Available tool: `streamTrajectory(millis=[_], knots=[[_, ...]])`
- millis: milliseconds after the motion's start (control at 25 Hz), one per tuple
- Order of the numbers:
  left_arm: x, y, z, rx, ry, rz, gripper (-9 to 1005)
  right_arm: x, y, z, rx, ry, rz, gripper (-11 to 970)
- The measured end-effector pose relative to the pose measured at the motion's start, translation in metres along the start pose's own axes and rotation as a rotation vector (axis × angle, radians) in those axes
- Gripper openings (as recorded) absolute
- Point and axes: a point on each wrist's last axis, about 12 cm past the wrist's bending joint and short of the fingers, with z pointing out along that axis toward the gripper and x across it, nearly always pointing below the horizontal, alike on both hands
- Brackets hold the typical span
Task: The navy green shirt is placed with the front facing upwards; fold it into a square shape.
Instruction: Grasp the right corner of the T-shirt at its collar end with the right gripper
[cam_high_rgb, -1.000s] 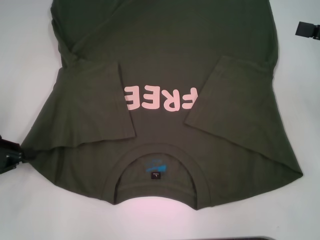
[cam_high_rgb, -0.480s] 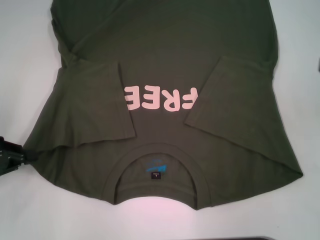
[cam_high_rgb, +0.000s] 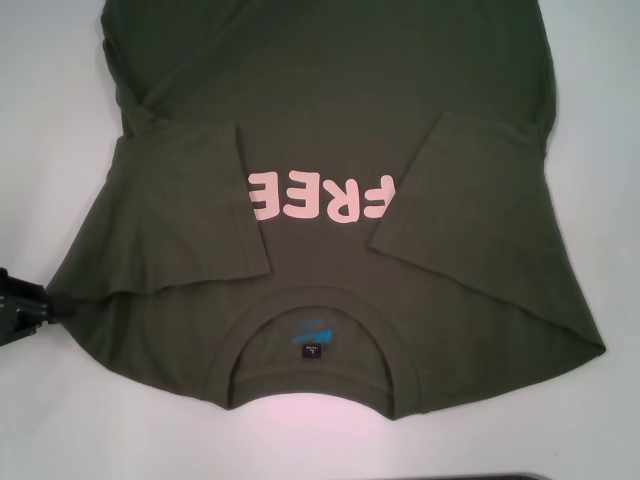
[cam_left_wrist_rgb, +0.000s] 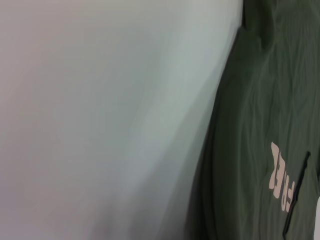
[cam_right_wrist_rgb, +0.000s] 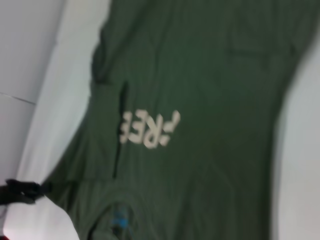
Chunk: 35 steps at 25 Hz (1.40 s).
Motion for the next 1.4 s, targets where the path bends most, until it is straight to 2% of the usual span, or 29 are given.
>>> streamTrajectory(millis=[400,600,920,1400], knots=[[-0.002,-0.001,0.002,-0.006,-0.005,0.007,26,0.015,-0.007,0.006,0.019,0.08,0.097,748],[-0.003,-0.002,0.002,-0.008,-0.004,0.009,26,0.023,-0.009,0.022,-0.017,0.105,0.136,748],[-0.004,-0.002,0.001,-0.012,-0.01,0.012,26,0.027,-0.012,0.043,0.016,0.158,0.16,747],[-0.005,-0.001,0.0,-0.019,-0.019,0.014,27,0.024,-0.014,0.063,0.027,0.159,0.16,747]])
